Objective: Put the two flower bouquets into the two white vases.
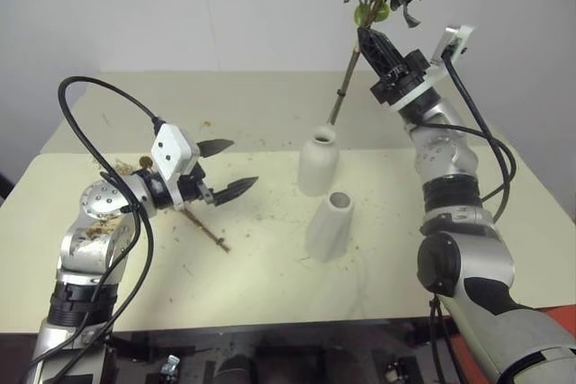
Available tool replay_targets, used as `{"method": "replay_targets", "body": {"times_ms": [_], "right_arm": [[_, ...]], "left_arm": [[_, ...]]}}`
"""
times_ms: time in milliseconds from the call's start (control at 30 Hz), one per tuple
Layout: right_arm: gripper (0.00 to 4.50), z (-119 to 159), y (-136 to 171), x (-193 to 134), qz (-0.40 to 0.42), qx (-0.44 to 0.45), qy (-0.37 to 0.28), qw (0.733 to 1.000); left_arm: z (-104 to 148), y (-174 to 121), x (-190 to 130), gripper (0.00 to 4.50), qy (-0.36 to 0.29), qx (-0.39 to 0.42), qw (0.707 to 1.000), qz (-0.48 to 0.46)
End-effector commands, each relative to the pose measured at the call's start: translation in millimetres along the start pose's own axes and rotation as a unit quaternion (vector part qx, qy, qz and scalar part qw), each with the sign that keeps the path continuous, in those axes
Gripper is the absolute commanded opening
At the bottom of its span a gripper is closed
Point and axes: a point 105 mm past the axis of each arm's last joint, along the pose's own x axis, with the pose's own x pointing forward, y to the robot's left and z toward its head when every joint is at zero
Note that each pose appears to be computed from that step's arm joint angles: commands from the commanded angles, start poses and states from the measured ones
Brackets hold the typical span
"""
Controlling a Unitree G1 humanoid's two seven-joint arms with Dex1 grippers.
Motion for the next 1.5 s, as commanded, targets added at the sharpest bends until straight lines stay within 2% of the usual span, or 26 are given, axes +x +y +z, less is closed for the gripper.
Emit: {"method": "replay_targets", "body": {"times_ms": [33, 500, 700, 1133, 1267, 1500], "right_arm": [[0.25, 12.4, 6.2, 11.7, 0.014, -0.020, -0.023, 0.999], [0.25, -22.4, 5.9, -4.2, 0.022, -0.016, 0.010, 1.000], [0.25, -37.0, 6.5, -13.5, 0.019, -0.034, 0.011, 0.999], [0.25, -64.6, 17.6, -32.9, 0.068, -0.081, 0.063, 0.992], [0.25, -71.8, 13.0, -34.2, 0.043, -0.094, 0.081, 0.991], [2.62, -69.3, 10.5, -37.4, 0.044, -0.094, 0.081, 0.991]], "left_arm": [[14.1, 1.4, -5.0, 4.50, -0.013, 0.018, 1.000, 0.007], [16.8, -1.0, -10.7, 4.50, -0.002, 0.031, 0.999, 0.018], [16.7, -1.1, -12.0, 4.50, 0.000, 0.032, 0.999, 0.019], [12.3, -0.5, -16.4, 4.50, 0.010, 0.031, 0.999, 0.028], [11.4, -1.1, -14.4, 4.50, 0.009, 0.030, 0.999, 0.026], [9.3, 2.1, -11.3, 4.50, 0.007, 0.028, 0.999, 0.036]]}}
